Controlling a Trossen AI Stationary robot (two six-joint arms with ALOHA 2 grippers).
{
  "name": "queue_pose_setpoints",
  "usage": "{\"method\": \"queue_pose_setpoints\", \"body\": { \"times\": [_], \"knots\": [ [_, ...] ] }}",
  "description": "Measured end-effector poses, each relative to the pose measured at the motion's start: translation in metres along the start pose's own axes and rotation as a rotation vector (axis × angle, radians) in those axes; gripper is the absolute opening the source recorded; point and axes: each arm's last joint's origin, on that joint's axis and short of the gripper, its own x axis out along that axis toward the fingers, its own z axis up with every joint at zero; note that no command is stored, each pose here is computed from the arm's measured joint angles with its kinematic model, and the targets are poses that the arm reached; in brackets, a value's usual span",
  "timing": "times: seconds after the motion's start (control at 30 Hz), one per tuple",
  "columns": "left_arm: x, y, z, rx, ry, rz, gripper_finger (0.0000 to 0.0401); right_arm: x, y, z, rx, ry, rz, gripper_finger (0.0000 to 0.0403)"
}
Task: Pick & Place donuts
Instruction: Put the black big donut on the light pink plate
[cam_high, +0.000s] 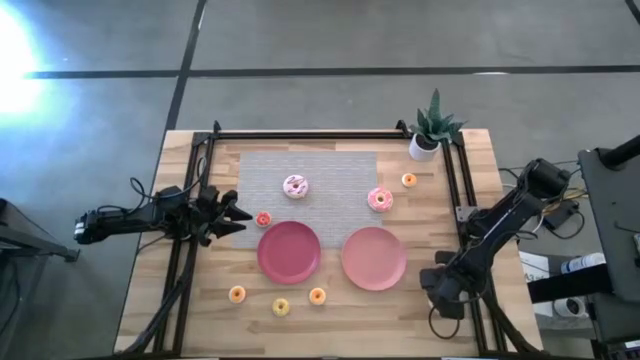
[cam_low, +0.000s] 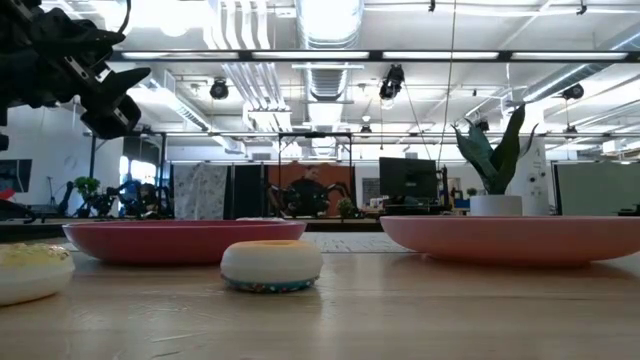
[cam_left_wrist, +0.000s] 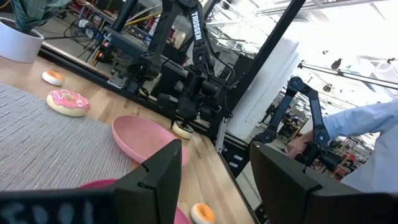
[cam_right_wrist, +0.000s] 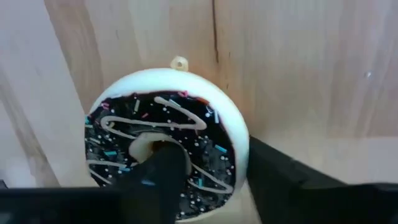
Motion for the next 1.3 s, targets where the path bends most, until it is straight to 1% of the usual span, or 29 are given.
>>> {"method": "queue_pose_setpoints", "body": {
  "times": [0.07,0.13,0.17,0.27,0.33,0.4,0.5,0.6,0.67,0.77,0.87,0.97,1.1,1.3],
  "knots": [
    [0.000,0.000,0.000,0.000,0.000,0.001,0.0165,0.000,0.000,0.003,0.022,-0.006,0.015,0.0076],
    [0.000,0.000,0.000,0.000,0.000,0.000,0.0165,-0.004,0.000,0.009,0.054,-0.031,0.056,0.0033],
    [0.000,0.000,0.000,0.000,0.000,0.000,0.0165,-0.007,0.000,0.012,0.074,-0.047,0.078,0.0023],
    [0.000,0.000,0.000,0.000,0.000,0.000,0.0165,-0.030,0.002,0.027,0.133,-0.136,0.145,0.0021],
    [0.000,0.000,0.000,0.000,0.000,0.000,0.0165,-0.051,0.002,0.040,0.179,-0.243,0.185,0.0020],
    [0.000,0.000,0.000,0.000,0.000,0.000,0.0165,-0.073,-0.002,0.054,0.231,-0.361,0.198,0.0019],
    [0.000,0.000,0.000,0.000,0.000,0.001,0.0165,-0.096,-0.017,0.074,0.340,-0.486,0.160,0.0019],
    [0.000,0.000,0.000,0.000,0.000,0.001,0.0165,-0.098,-0.038,0.096,0.442,-0.518,0.111,0.0019],
    [0.000,0.000,0.000,0.000,0.000,0.000,0.0165,-0.091,-0.050,0.108,0.472,-0.486,0.086,0.0022],
    [0.000,0.000,0.000,0.000,0.000,0.000,0.0165,-0.079,-0.058,0.122,0.456,-0.398,0.100,0.0035],
    [0.000,0.000,0.000,0.000,0.001,0.001,0.0165,-0.063,-0.060,0.126,0.438,-0.284,0.099,0.0050],
    [0.000,0.000,0.000,0.000,0.000,0.001,0.0165,-0.050,-0.058,0.128,0.435,-0.228,0.058,0.0067],
    [0.000,0.000,0.000,0.000,0.000,0.000,0.0165,-0.041,-0.055,0.130,0.426,-0.203,0.041,0.0095],
    [0.000,0.000,0.000,0.000,0.000,0.000,0.0165,-0.051,-0.043,0.131,0.370,-0.261,0.021,0.0159]
  ]
}}
